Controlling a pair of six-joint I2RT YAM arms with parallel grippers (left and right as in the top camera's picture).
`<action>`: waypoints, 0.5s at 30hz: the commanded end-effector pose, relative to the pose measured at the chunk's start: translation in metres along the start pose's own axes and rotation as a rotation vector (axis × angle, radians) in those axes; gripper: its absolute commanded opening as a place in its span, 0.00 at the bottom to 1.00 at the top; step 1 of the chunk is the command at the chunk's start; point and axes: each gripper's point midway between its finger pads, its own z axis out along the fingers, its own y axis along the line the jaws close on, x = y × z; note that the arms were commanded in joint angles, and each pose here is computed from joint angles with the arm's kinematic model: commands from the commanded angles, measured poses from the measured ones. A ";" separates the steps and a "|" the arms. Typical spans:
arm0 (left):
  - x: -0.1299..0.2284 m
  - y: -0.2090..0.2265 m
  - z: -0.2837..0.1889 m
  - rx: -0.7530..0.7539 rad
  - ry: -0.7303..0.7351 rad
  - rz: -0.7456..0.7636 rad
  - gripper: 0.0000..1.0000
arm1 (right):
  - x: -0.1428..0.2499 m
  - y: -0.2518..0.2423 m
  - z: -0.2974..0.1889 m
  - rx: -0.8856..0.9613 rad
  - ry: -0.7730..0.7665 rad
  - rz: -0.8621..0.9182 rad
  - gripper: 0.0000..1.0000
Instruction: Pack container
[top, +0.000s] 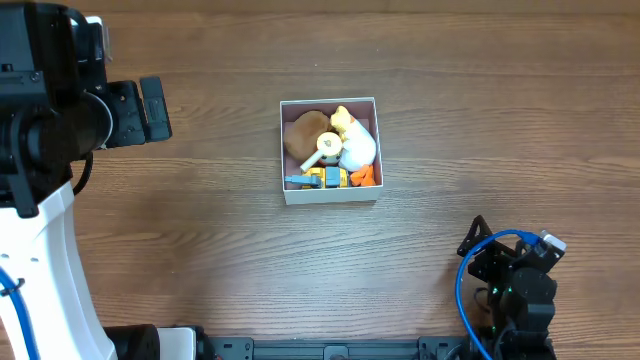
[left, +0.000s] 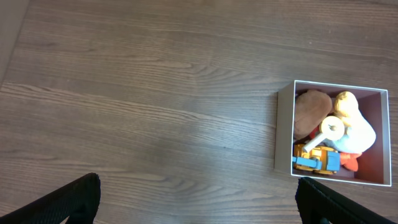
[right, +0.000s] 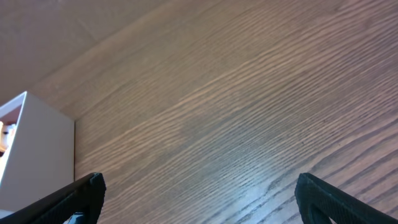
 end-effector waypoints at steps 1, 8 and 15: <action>-0.002 0.002 -0.003 -0.007 -0.012 -0.015 1.00 | 0.007 -0.003 0.004 0.006 0.011 0.001 1.00; -0.002 0.002 -0.003 -0.006 -0.012 -0.015 1.00 | 0.007 -0.002 0.004 0.001 0.011 0.001 1.00; -0.002 0.002 -0.003 -0.007 -0.012 -0.015 1.00 | 0.007 -0.002 0.004 0.001 0.011 0.001 1.00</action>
